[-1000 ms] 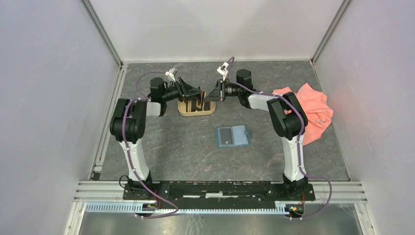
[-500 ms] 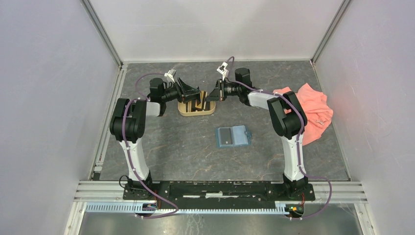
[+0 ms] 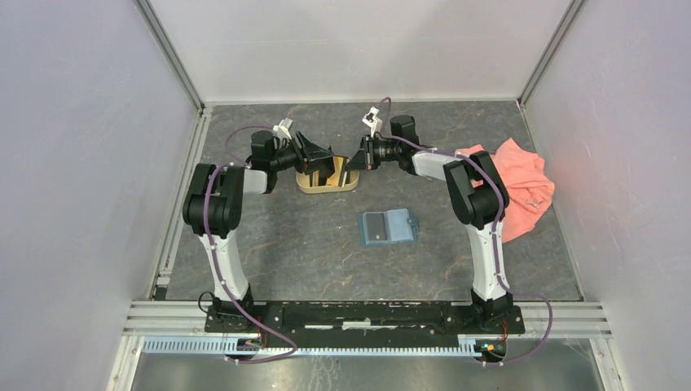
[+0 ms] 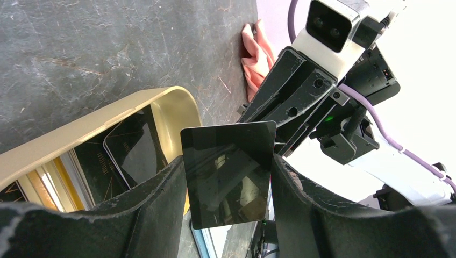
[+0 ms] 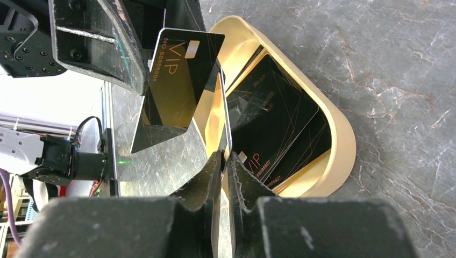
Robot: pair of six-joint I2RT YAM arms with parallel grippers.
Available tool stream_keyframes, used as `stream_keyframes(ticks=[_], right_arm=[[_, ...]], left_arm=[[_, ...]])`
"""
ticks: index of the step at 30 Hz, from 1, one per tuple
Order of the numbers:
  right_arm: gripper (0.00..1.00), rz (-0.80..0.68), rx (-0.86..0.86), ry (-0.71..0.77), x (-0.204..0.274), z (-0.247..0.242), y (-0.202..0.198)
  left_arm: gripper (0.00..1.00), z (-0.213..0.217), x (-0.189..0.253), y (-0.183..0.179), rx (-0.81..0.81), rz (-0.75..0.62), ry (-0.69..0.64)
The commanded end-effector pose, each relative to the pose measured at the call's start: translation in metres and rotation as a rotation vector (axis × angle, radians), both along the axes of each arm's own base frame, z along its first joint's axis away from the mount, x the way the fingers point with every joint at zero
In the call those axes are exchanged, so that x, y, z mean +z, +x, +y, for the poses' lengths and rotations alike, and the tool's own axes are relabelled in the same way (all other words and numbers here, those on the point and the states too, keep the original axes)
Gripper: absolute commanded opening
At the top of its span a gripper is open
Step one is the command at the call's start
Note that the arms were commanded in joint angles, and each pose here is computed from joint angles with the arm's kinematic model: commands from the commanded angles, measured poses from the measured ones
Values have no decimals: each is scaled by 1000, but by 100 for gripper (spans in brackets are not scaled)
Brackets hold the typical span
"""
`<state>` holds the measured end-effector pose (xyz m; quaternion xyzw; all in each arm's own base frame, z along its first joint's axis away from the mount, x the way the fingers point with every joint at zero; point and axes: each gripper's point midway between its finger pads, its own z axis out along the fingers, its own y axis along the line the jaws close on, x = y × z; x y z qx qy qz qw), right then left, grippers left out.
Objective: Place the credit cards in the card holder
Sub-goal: Pick up the credit card from the storage box.
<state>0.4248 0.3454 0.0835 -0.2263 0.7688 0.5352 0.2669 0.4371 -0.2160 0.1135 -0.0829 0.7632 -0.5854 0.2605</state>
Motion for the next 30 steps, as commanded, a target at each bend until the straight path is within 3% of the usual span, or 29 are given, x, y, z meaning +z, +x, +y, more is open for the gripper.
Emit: stream_keyframes(ticks=[1,10,12,16,20,25,30], right_arm=[[13,-59,-25,-18,5,2,19],[15,-86,-44,-49,4,6,40],[25,-104,-33,-69,3,3,40],[54,-233,-12,-150,16,-7,41],[67,-358,25,-206,48,-20,33],[73,-528,96,-212,89,-53,-17],[75,-600,154,-119,114,-87,-85]], left_arm=[[44,3,21,2,14,-97,24],[44,9,26,4,47,-125,32],[43,9,32,3,47,-149,28],[43,8,46,-3,32,-209,15],[43,6,61,-11,30,-244,-14],[41,0,68,-25,61,-217,7],[42,-32,69,-47,120,-220,203]])
